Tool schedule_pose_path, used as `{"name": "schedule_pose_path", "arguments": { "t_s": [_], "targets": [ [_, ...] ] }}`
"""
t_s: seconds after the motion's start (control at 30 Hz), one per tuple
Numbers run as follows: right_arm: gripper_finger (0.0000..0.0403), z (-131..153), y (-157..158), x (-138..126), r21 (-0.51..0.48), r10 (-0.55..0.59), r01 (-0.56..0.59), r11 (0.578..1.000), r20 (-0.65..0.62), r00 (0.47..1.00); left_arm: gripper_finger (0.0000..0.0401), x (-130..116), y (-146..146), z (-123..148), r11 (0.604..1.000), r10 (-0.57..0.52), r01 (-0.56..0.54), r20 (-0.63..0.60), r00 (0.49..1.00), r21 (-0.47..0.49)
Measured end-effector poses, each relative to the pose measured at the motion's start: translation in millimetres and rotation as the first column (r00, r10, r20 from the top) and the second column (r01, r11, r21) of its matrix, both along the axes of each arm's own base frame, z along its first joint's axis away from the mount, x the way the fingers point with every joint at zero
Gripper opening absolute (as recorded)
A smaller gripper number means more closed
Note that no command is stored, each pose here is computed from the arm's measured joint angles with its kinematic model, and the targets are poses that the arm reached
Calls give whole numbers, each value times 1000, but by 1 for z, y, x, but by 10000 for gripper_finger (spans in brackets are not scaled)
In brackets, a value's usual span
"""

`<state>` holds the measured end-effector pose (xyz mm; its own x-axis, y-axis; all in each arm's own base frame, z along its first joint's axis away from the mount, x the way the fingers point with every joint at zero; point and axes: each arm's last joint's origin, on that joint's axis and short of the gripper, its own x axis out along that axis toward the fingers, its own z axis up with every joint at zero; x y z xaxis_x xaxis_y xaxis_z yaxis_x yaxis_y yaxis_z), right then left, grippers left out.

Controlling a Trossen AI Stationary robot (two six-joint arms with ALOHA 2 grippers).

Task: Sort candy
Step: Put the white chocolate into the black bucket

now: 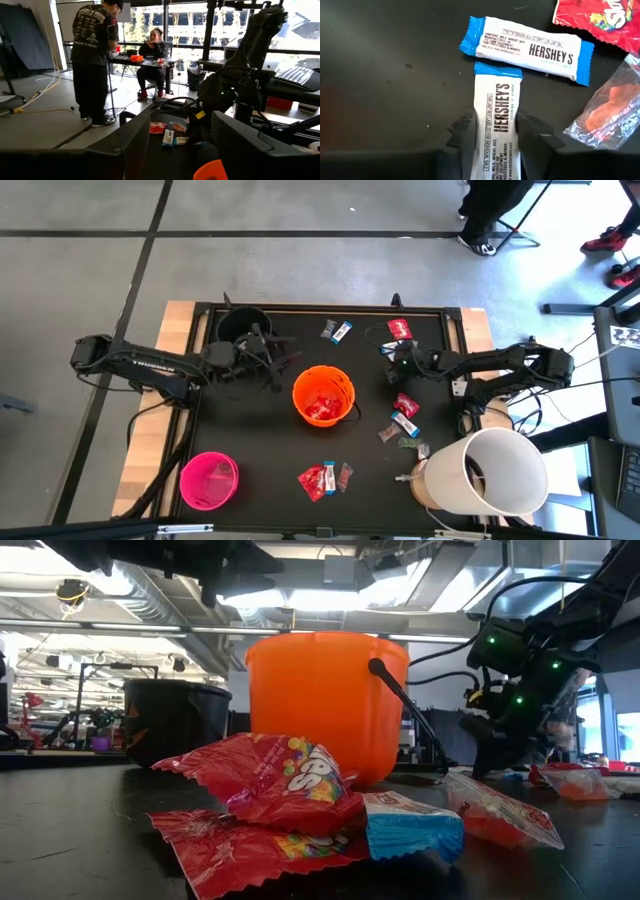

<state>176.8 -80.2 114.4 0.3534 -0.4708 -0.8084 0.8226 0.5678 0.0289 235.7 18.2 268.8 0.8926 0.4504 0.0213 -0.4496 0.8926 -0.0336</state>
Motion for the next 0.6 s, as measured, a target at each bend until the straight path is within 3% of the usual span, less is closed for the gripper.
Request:
{"name": "schedule_pose_path", "arguments": {
  "t_s": [0.2, 0.33, 0.6],
  "targets": [
    [50, 3, -1, 4, -2, 17, -17, 1000, 46, 999, 203, 0, 1, -4, 1000, 20, -20, -47, 999, -1],
    [37, 7, 0, 10, 20, 78, -81, 996, 144, 987, 203, 0, 1, -8, 1000, 12, -13, -86, 996, -7],
    [16, 18, -4, 21, -103, 221, -203, 974, 221, 950, 203, 0, -1, -10, 996, 5, -10, -58, 998, -89]
  ]
}}
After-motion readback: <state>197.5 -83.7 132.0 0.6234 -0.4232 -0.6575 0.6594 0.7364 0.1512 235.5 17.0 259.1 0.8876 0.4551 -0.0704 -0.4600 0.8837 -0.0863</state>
